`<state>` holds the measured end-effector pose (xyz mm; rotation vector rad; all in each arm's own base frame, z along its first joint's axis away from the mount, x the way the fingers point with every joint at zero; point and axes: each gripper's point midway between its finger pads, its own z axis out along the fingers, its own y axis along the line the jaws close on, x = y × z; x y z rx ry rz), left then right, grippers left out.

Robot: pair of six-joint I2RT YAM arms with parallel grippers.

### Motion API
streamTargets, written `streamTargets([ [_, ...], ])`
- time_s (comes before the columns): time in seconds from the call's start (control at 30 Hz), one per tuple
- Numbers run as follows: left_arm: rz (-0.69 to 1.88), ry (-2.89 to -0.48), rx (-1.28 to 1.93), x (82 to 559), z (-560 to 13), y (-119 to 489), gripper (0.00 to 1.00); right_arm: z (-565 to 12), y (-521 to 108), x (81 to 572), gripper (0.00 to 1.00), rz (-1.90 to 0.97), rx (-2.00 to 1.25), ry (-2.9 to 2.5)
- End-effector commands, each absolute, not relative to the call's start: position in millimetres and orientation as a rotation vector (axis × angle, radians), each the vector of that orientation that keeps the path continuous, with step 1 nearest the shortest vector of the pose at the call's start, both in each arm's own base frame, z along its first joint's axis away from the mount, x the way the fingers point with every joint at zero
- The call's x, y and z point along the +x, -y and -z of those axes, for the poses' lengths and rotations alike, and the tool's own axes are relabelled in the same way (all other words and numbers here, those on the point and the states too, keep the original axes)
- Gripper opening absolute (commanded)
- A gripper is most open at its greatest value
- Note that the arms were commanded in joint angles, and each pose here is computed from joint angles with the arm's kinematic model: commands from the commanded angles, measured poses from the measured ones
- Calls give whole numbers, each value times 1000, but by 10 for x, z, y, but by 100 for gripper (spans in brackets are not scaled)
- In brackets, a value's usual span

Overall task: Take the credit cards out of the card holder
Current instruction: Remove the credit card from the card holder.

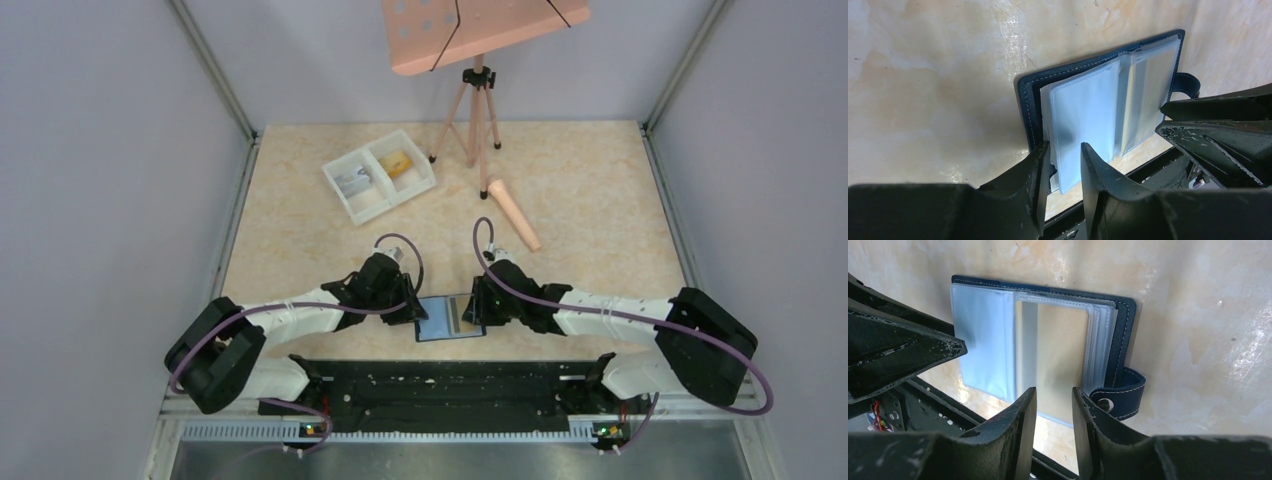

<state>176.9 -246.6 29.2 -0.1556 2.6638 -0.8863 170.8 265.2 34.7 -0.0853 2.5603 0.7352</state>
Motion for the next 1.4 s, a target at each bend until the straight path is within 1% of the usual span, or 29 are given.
streamTargets([
  [0.0, 909, -2654, -153, 1765, -301, 2478, 34, -422, -2591, 1809, 33, -668, -94, -2536],
  [0.27, 907, -2653, -154, 1769, -302, 2477, 34, -421, -2592, 1803, 33, -663, -107, -2542],
  [0.6, 910, -2657, -154, 1757, -289, 2477, 34, -392, -2692, 1763, 33, -739, -102, -2551],
  [0.9, 918, -2657, -153, 1757, -291, 2487, 34, -319, -2709, 1757, 33, -730, -105, -2573],
  [1.17, 933, -2664, -154, 1746, -281, 2511, 34, -584, -2962, 1733, 33, -993, -69, -2470],
  [1.37, 933, -2669, -157, 1738, -273, 2509, 34, -663, -3016, 1705, 33, -1079, -38, -2440],
])
